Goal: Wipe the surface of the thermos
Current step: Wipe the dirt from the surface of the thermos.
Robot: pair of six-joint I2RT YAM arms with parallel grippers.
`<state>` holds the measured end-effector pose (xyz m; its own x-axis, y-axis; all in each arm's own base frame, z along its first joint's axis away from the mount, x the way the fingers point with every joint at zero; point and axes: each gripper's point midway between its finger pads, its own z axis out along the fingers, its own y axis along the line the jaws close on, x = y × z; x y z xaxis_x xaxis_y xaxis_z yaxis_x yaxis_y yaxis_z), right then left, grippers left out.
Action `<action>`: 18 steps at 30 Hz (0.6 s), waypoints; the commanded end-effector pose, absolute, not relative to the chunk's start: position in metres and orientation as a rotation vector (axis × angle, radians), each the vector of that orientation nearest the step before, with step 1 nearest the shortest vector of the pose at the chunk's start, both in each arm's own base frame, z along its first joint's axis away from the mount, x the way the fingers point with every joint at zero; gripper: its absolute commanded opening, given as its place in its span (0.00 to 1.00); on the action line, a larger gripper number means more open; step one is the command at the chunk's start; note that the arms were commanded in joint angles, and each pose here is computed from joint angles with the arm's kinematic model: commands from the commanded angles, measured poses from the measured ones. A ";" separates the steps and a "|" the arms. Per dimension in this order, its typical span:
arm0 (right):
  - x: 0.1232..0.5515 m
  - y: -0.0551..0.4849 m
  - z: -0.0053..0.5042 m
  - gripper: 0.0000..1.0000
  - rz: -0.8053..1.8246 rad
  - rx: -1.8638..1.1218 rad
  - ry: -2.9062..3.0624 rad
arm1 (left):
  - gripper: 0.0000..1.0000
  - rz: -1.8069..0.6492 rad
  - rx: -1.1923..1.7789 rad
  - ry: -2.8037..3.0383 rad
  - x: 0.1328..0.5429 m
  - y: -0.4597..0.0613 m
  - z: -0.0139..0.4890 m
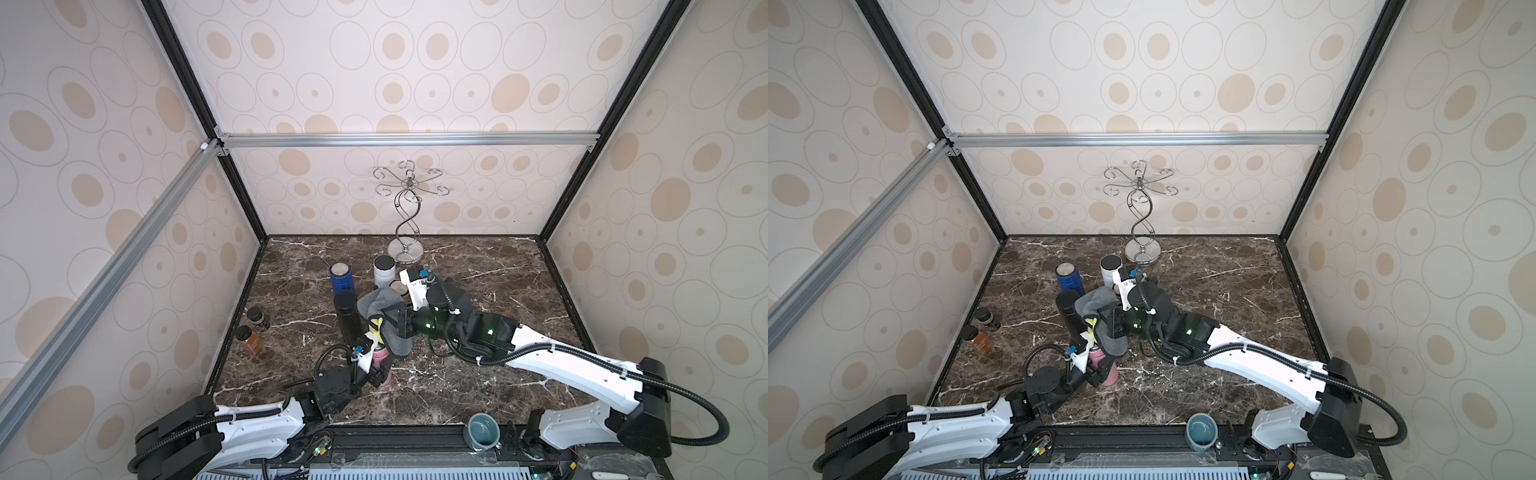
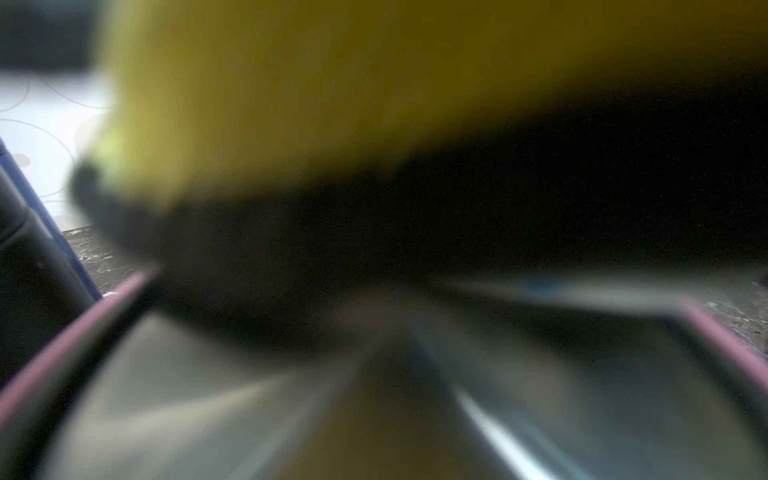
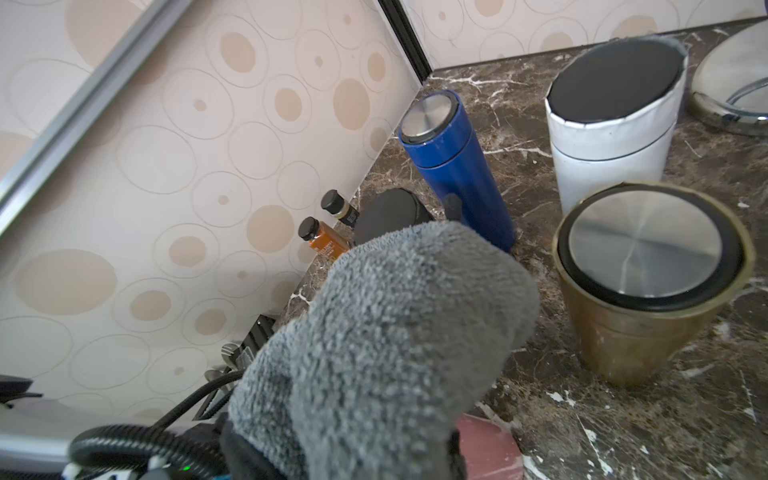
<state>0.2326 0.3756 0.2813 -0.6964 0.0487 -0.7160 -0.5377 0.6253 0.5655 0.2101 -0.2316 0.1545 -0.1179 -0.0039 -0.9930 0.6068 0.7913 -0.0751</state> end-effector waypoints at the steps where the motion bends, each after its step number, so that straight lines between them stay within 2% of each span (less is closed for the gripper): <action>1: 0.241 0.386 0.290 0.00 1.107 -0.376 2.097 | 0.00 -0.604 0.422 1.553 0.212 -0.231 0.178; 8: 0.226 0.396 0.258 0.00 1.198 -0.387 2.216 | 0.00 -0.599 0.416 1.549 0.214 -0.231 0.180; 18: 0.179 0.373 0.226 0.00 1.140 -0.410 2.318 | 0.00 -0.581 0.406 1.557 0.216 -0.229 0.179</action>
